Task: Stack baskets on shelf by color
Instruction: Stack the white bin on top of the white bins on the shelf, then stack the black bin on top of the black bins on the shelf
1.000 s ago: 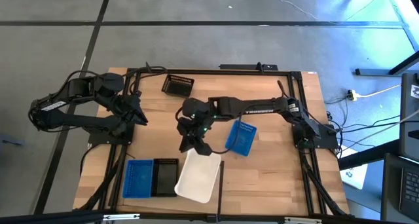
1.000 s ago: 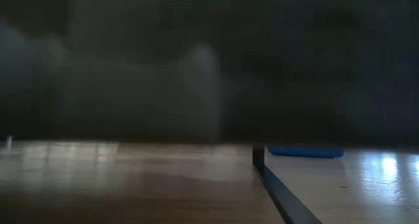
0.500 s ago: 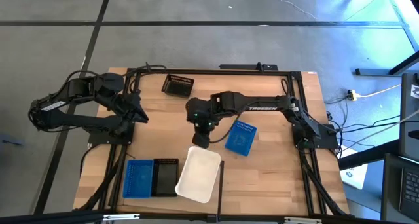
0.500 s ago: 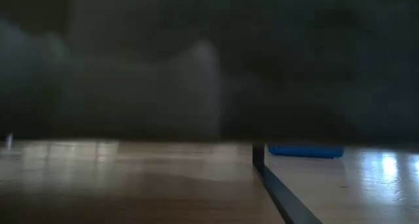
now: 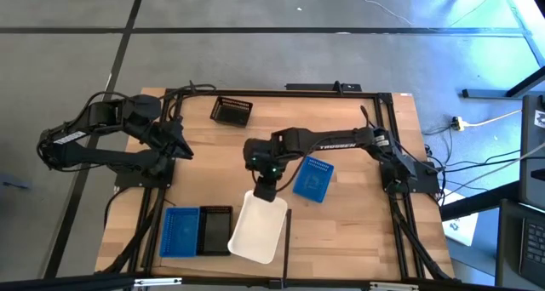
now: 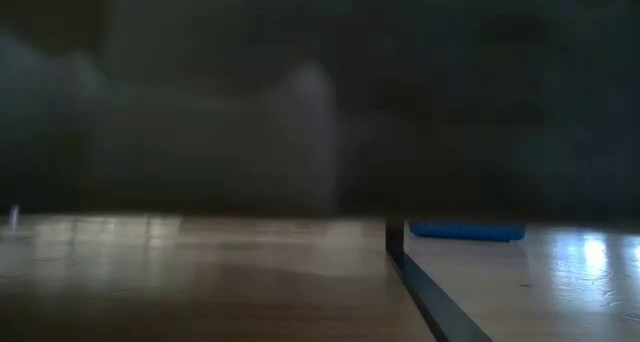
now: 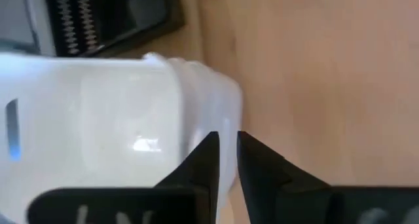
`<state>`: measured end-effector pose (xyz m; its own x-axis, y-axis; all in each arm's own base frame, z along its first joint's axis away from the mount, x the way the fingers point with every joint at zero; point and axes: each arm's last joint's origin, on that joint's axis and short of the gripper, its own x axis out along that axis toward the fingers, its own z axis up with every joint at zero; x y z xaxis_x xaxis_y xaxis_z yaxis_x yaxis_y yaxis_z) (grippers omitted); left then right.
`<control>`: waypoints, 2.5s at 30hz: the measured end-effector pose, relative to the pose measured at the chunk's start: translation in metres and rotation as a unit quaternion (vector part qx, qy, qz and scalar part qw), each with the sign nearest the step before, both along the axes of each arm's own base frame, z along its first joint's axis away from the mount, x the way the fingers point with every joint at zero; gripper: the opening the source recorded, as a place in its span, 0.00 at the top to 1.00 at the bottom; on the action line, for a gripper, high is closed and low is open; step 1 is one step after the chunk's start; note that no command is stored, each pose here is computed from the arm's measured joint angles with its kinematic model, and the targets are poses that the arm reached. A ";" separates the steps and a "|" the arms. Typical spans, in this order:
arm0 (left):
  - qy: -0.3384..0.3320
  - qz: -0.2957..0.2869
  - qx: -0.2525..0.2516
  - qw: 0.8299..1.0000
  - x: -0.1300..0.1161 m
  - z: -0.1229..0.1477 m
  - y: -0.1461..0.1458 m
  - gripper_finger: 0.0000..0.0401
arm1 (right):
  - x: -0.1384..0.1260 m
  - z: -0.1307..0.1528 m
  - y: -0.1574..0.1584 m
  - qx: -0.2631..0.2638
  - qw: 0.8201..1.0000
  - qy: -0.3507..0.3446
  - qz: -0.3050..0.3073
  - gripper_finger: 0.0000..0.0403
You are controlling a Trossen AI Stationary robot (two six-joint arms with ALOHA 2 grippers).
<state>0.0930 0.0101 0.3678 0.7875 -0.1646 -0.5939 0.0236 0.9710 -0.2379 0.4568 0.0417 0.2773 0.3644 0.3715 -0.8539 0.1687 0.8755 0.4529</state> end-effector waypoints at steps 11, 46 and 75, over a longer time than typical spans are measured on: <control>0.000 0.000 0.001 1.000 0.000 0.000 0.000 0.88 | 0.006 0.001 0.011 0.037 0.997 -0.048 0.054 0.87; 0.078 0.333 0.007 0.940 0.037 -0.014 0.028 0.88 | -0.028 0.071 -0.089 -0.120 0.977 -0.113 -0.133 0.87; 0.323 0.274 -0.007 0.906 0.153 -0.141 0.139 0.88 | -0.133 0.161 -0.185 -0.170 0.971 -0.157 -0.062 0.87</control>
<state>0.2460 0.1494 0.2272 0.2422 0.1351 -0.9608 -0.6103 0.7910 -0.0427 0.3236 -0.1431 0.4381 0.6511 0.0235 -0.7587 0.1826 0.9653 0.1866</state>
